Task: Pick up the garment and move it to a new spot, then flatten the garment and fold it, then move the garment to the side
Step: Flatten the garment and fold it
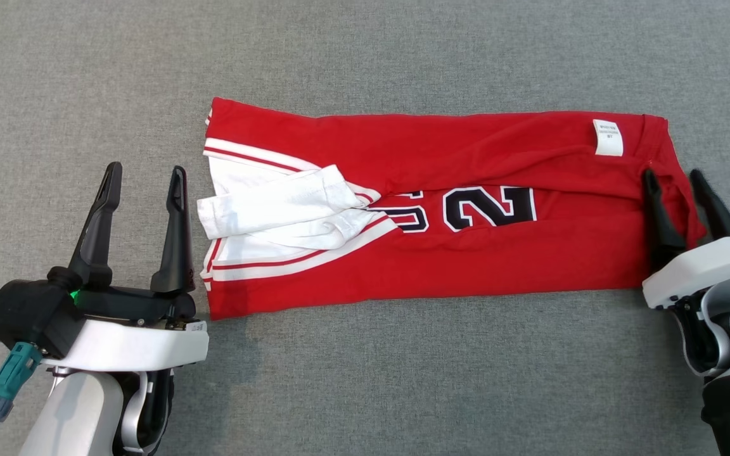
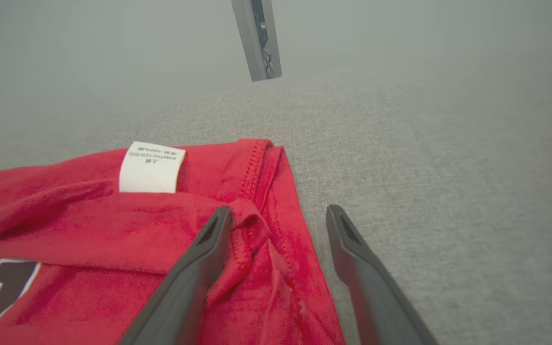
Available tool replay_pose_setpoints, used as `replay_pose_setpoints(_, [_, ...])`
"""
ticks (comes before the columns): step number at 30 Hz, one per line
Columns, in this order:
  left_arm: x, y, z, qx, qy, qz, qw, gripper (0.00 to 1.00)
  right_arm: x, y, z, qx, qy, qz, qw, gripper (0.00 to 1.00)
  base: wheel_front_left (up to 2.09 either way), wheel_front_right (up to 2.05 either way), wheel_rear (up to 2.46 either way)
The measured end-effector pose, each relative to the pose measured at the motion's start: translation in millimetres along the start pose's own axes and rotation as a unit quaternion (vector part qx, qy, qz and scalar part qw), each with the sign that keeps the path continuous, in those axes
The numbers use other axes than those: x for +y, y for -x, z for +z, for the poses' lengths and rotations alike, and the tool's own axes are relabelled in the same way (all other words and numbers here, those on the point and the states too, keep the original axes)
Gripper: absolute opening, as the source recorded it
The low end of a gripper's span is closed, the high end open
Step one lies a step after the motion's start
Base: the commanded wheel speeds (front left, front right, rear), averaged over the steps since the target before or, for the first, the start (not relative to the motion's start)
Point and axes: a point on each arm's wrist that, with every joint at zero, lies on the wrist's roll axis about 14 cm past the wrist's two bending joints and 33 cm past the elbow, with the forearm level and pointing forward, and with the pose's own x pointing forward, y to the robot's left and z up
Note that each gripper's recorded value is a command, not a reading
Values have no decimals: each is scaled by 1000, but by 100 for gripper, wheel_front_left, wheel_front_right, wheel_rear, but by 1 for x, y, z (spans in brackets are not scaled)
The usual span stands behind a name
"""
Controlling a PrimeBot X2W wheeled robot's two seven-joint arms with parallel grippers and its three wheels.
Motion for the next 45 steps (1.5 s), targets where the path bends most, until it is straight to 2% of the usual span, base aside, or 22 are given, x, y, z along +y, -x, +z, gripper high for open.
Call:
replay_pose_setpoints(5, [-1, -1, -2, 1, 8, 0, 1000, 100, 10, 0, -18, 28, -42, 9, 999, 100, 0, 0, 0])
replay_pose_setpoints(6, [-2, -2, -2, 0, 9, 0, 1000, 100, 12, 1, -20, 30, -49, 12, 998, 94, 0, 0, 0])
replay_pose_setpoints(7, [-2, -3, -1, -2, 9, -1, 1000, 100, 13, 2, -22, 34, -49, 14, 998, 55, 0, 0, 0])
replay_pose_setpoints(8, [-2, -3, 0, -3, 9, -2, 1000, 100, 14, 3, -23, 35, -54, 15, 998, 37, 0, 0, 0])
replay_pose_setpoints(9, [-3, -4, 0, -3, 10, -4, 1000, 100, 15, 4, -24, 35, -57, 16, 998, 0, 0, 0, 0])
replay_pose_setpoints(17, [-9, -8, -1, -5, 13, -12, 1000, 100, 1, 12, -19, 8, -58, -1, 998, 0, 0, 0, 0])
replay_pose_setpoints(25, [-12, -7, 3, -11, 14, -16, 1000, 100, -79, 37, 5, -34, -36, -94, 994, 0, 0, 0, 0])
replay_pose_setpoints(27, [-12, -7, 4, -11, 14, -14, 1000, 100, -88, 42, 10, -42, -33, -106, 993, 0, 0, 0, 0])
replay_pose_setpoints(30, [-13, -7, 4, -12, 15, -14, 1000, 100, -84, 41, 17, -58, -43, -103, 992, 0, 0, 0, 0])
replay_pose_setpoints(33, [-15, -7, 6, -13, 13, -20, 1000, 100, -34, 29, 52, -110, -80, -40, 990, 0, 0, 0, 0])
replay_pose_setpoints(39, [-22, -6, 9, -14, 14, -29, 999, 100, 60, 27, 96, -148, -73, 87, 983, 0, 0, 0, 0])
replay_pose_setpoints(40, [-22, -6, 9, -14, 14, -29, 999, 100, 60, 27, 96, -148, -73, 87, 983, 0, 0, 0, 0])
replay_pose_setpoints(43, [-24, -4, 10, -13, 14, -31, 999, 100, 118, 29, 106, -147, -67, 160, 974, 0, 0, 0, 0])
replay_pose_setpoints(44, [-23, -2, 11, -13, 14, -31, 999, 100, 152, 31, 104, -137, -68, 204, 967, 0, 0, 0, 0])
replay_pose_setpoints(45, [-23, -1, 11, -12, 14, -31, 999, 100, 167, 32, 101, -130, -67, 222, 964, 0, 0, 0, 0])
